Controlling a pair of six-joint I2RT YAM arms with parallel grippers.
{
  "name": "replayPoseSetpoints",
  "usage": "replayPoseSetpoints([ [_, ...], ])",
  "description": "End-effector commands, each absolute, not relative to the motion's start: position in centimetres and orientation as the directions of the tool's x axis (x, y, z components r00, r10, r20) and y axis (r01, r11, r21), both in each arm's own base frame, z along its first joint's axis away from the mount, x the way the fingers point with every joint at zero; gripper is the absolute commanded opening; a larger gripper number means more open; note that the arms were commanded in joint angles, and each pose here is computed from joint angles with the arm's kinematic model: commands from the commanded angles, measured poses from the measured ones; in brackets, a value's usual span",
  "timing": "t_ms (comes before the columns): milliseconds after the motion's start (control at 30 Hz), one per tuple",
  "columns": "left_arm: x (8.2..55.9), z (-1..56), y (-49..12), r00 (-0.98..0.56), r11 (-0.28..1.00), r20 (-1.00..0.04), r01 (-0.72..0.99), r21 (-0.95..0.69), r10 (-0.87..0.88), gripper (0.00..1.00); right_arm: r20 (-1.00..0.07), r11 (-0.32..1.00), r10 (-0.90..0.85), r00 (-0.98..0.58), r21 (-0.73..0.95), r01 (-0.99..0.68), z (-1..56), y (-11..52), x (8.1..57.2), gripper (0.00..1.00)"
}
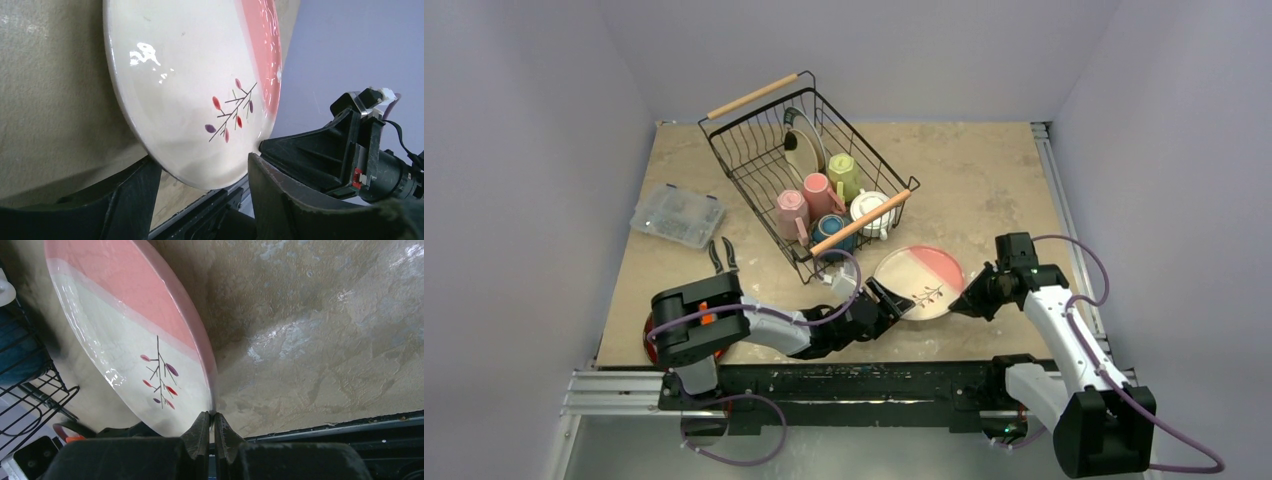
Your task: Load the mixed dishes into the dish rack
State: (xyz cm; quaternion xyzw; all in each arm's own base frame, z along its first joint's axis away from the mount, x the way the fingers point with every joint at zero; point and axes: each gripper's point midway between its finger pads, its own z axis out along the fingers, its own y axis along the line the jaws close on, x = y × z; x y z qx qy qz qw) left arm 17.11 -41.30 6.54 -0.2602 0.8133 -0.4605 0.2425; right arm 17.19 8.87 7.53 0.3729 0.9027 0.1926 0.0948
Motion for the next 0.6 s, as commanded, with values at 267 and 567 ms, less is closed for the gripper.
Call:
replayPoseSetpoints([
  [267, 18.1, 10.4, -42.0, -0.674, 0.189, 0.057, -0.285, -0.940, -0.736, 0.06, -0.127, 0.717, 0.623, -0.772, 0.487, 0.499, 10.3, 9.2, 18.5, 0.00],
  [567, 16.6, 15.9, -41.2, -0.722, 0.050, 0.150, -0.248, -0.968, -0.675, 0.00, -0.286, 0.808, 0.544, -0.789, 0.431, 0.402, 13.2, 7.1, 18.0, 0.77],
])
